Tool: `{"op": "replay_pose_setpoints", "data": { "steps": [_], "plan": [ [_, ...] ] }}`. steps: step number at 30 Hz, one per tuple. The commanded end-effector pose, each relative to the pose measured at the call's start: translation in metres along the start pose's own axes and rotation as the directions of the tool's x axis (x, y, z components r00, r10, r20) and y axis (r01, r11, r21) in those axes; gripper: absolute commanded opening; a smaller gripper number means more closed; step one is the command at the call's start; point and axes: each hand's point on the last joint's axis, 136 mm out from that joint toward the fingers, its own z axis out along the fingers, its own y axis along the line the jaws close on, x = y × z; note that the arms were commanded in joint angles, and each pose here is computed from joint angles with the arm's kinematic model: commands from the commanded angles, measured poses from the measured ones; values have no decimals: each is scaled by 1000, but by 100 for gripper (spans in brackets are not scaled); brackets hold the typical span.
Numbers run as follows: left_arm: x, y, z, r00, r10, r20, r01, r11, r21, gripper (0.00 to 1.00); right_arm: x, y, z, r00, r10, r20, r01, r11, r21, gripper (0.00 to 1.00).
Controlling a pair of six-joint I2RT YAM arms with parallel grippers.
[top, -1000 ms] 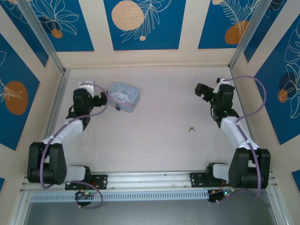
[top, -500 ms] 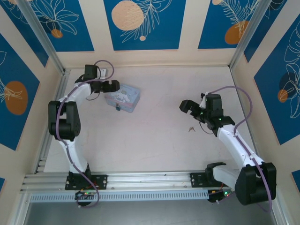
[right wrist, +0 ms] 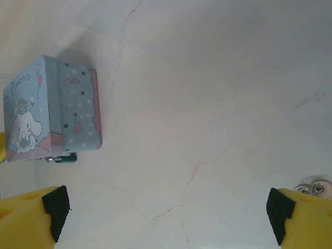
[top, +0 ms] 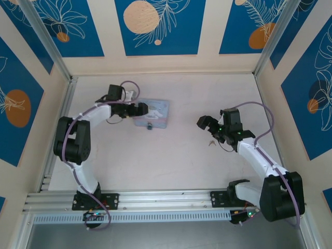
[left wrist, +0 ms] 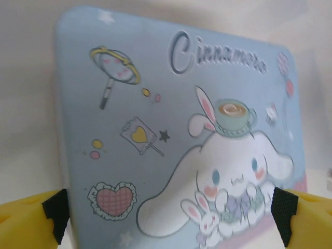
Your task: Unlock a padlock with a key
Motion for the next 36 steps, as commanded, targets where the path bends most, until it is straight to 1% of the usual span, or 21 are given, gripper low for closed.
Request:
{"op": "replay_pose_setpoints", "data": {
  "steps": [1, 3, 4, 7, 9, 13, 16, 18, 22, 26, 30, 36],
  "plan": [
    [12, -46, -3, 999, 0, 46, -4, 997, 79, 100, -17, 14, 1, 999, -23, 24, 24, 999, -25, 99],
    [23, -47, -5, 997, -24, 76, 21, 999, 45, 100, -23, 22, 4, 999, -36, 15, 36, 998, -42, 99],
    [25, -42, -8, 993, -50, 105, 50, 999, 10, 100, -25, 26, 7, 999, -44, 8, 44, 998, -49, 100],
    [27, -24, -23, 974, -116, 193, 133, 988, -78, 100, -37, 38, 18, 998, -63, -9, 62, 996, -72, 99],
    [26, -17, -31, 965, -130, 227, 160, 980, -118, 100, -47, 47, 28, 997, -69, -23, 67, 994, -85, 100],
    [20, -18, -37, 959, -148, 240, 183, 974, -132, 100, -62, 69, 61, 993, -72, -97, 59, 989, -133, 100],
    [17, -12, -41, 946, -183, 267, 230, 960, -159, 100, -65, 80, 87, 986, -64, -154, 40, 988, -149, 99],
    [14, -11, -39, 938, -206, 280, 256, 954, -154, 100, -65, 85, 101, 982, -59, -179, 33, 989, -144, 99],
    [5, -15, -26, 931, -248, 266, 287, 951, -119, 100, -54, 93, 119, 972, -39, -231, 2, 988, -157, 98],
    [-3, -19, -10, 930, -281, 239, 308, 947, -86, 100, -37, 110, 122, 965, -48, -259, -6, 979, -205, 97],
    [-4, -20, 3, 929, -307, 208, 327, 943, -65, 100, -16, 124, 119, 954, -67, -293, -9, 968, -251, 96],
    [0, -22, 6, 921, -326, 214, 339, 940, -26, 100, 9, 129, 102, 948, -63, -311, -38, 950, -309, 96]
  ]
}}
